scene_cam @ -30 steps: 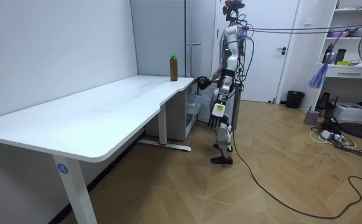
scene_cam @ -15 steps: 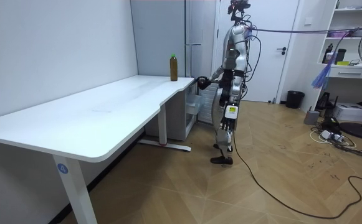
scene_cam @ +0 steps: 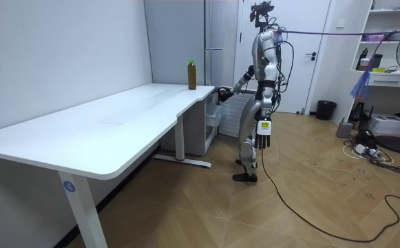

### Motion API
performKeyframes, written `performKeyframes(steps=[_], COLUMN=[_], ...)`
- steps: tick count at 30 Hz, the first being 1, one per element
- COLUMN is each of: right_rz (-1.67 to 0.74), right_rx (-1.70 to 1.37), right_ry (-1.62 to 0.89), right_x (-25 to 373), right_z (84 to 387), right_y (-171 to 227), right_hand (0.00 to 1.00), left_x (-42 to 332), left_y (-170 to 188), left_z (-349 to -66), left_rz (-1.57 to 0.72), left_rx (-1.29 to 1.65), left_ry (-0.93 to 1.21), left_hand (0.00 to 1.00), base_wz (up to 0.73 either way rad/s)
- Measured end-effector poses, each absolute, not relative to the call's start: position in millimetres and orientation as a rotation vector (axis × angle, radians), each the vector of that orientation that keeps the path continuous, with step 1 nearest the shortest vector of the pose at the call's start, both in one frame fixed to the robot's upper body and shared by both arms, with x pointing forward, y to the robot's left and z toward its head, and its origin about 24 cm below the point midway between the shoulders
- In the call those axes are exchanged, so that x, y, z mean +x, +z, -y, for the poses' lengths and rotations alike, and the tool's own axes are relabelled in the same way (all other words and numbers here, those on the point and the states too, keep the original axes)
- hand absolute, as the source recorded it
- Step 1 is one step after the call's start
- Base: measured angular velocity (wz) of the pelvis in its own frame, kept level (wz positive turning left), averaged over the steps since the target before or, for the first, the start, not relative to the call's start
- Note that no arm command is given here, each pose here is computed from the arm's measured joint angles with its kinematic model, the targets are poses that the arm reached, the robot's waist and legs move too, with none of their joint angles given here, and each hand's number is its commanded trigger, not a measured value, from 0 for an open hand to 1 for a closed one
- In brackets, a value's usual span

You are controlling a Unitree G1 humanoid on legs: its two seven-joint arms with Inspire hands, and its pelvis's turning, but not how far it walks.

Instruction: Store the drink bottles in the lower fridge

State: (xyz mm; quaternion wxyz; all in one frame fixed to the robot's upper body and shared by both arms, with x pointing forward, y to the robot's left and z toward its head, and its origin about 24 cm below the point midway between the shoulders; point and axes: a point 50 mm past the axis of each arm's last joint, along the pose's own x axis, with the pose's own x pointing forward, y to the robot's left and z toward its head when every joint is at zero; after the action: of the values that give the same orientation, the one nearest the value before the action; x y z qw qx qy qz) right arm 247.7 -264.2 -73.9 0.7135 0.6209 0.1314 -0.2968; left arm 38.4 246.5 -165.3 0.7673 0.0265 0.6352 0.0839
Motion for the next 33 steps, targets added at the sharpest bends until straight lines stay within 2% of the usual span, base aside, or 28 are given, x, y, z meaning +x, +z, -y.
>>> performKeyframes(steps=[5, 8, 16, 27, 33], right_rz=[-0.234, -0.262, -0.243, -0.110, -0.126], right_rx=[1.356, 1.334, 1.363, 1.318, 1.311], right_ry=[-0.645, -0.750, -0.832, -0.823, -0.856], right_x=[267, 267, 273, 317, 319], right_z=[274, 288, 303, 327, 329], right_y=[-54, -53, -42, 25, 30], right_hand=[1.00, 1.00, 1.00, 1.00, 1.00], left_x=[64, 73, 74, 98, 97], left_y=[-161, -160, -161, -156, -156], left_z=[-252, -251, -245, -243, -244], left_rz=[-1.309, -1.281, -1.289, -1.183, -1.191], left_rx=[0.091, 0.105, 0.168, 0.179, 0.177], left_ry=[0.182, 0.176, 0.123, 0.170, 0.175], left_hand=[0.00, 0.00, 0.00, 0.00, 0.00], base_wz=[0.04, -0.02, 0.00, -0.04, 0.02])
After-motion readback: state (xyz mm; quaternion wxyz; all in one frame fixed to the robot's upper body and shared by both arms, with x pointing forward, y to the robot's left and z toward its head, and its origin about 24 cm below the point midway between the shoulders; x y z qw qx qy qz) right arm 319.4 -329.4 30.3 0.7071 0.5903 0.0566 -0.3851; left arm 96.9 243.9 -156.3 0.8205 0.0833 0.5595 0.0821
